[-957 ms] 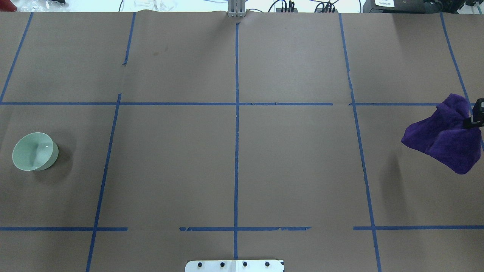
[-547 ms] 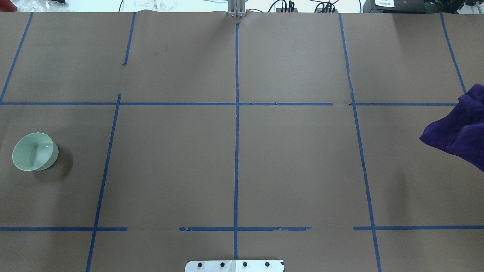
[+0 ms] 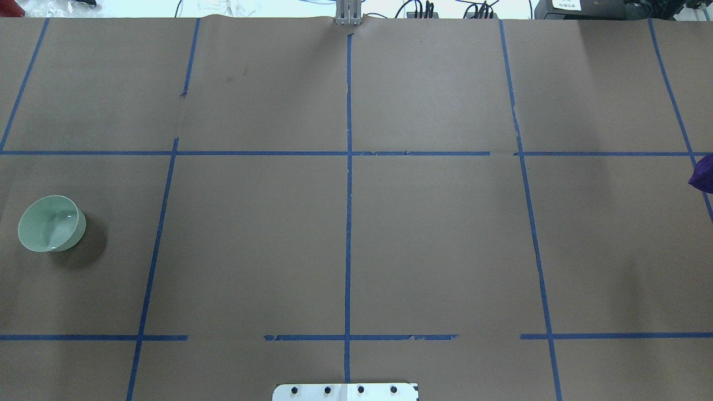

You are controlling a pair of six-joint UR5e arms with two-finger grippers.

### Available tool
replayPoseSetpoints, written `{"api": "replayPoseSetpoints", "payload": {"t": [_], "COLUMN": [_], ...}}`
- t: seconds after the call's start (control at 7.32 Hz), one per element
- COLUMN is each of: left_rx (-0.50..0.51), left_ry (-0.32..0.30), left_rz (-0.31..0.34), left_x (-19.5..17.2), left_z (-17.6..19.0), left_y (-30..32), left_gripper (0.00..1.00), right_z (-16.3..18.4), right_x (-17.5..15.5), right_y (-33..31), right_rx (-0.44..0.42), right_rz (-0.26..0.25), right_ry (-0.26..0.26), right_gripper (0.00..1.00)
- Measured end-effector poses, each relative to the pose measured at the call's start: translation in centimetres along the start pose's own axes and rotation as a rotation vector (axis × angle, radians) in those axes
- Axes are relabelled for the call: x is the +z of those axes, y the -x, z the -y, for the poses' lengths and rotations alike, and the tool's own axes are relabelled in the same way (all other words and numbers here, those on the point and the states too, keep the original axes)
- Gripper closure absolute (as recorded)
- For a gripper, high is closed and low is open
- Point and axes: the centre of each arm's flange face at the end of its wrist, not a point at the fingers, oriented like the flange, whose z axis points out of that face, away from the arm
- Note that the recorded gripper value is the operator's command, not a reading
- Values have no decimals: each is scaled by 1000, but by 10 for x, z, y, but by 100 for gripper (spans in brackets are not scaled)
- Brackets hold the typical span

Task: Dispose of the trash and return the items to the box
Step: 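Drop the cup into the clear bin while the right carries cloth over pink bin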

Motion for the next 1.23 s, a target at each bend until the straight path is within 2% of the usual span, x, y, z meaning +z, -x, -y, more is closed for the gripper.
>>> {"api": "replayPoseSetpoints", "payload": {"t": [0.14,0.27,0.41,0.55,0.96,1.23], "left_rx": [12,22,32,47,100,156], "left_ry": [9,14,18,16,-25,-89], "left_rz": [-14,-26,-38,-44,-37,-18], "left_x": [8,12,16,18,6,-29], "left_z": [0,1,2,2,-4,-13], "left_y": [-3,-6,-10,-12,-25,-55], "left_gripper": [86,47,16,0,0,0], "right_z": [0,-1,-2,-3,-3,-1], "right_x": [-5,-10,-13,-14,-16,-15], "right_y": [-9,-16,-23,-29,-35,-45], "right_rx": [-14,-24,-32,-35,-35,-49], "right_rz": [-7,-13,-19,-24,-29,-34], "right_ry": [-5,-9,-14,-17,-19,-16], "right_gripper": [100,100,100,100,100,100]}}
